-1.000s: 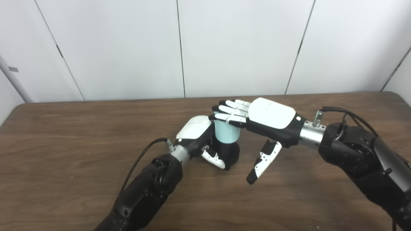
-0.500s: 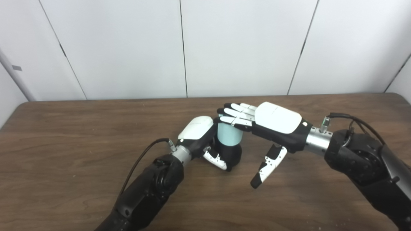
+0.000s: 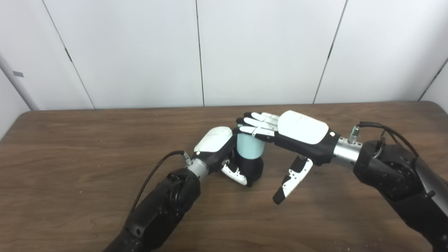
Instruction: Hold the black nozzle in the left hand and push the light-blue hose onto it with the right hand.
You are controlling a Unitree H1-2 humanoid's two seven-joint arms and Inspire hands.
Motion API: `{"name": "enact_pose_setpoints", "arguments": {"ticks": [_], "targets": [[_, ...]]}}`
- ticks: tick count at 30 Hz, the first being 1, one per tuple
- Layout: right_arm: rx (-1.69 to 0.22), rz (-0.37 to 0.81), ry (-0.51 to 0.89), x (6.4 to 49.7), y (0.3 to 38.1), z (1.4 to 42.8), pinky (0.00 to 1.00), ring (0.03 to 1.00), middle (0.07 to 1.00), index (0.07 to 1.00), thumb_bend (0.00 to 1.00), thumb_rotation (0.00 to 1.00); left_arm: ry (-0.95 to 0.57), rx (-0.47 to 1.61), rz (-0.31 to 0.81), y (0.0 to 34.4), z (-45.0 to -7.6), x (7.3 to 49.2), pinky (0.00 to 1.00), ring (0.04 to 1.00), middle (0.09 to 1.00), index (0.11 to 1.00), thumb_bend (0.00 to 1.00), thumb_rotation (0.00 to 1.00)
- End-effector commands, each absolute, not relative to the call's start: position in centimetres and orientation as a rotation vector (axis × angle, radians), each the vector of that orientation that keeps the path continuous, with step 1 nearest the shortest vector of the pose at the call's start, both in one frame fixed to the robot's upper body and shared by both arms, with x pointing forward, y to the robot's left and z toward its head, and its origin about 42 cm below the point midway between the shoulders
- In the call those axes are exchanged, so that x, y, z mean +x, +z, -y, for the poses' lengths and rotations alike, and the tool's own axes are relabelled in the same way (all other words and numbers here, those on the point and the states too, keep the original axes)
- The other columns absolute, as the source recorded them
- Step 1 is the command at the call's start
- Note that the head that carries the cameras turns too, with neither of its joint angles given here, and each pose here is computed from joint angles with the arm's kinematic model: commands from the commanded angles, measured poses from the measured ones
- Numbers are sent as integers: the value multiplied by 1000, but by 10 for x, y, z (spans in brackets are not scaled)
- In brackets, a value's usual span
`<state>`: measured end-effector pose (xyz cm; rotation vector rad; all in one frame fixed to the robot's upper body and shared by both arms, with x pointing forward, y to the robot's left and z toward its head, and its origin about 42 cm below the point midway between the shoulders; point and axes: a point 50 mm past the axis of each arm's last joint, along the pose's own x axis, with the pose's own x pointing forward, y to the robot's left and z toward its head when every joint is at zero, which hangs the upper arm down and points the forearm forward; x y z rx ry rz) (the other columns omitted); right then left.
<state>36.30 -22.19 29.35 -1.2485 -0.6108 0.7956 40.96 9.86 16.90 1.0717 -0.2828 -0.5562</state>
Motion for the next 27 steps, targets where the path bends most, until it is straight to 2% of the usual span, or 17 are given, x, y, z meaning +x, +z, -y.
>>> {"name": "enact_pose_setpoints", "arguments": {"ticks": [1,6,10,12,15,21,27], "targets": [[-1249,556,838,362,289,222,939,987,998,987,760,636,-619,1175,45,121,-128,403,482,501,495,473,526,0],[-1144,607,624,361,295,213,875,948,993,977,709,457,-619,1180,43,120,-127,402,478,495,490,476,526,0],[-1036,585,442,360,300,210,798,928,990,984,680,337,-619,1185,50,120,-126,402,450,479,482,481,526,0],[-984,569,373,360,302,212,713,923,988,991,694,293,-618,1187,53,120,-126,401,446,476,483,480,526,0],[-880,555,301,361,302,218,741,911,991,999,709,229,-618,1189,56,119,-127,401,442,478,489,476,526,0],[-710,461,225,361,289,234,694,868,967,1000,743,205,-616,1191,52,117,-125,401,445,475,484,480,526,0],[-599,363,208,356,278,252,741,888,1000,1000,781,208,-618,1187,51,116,-122,399,440,459,474,484,527,0]]}}
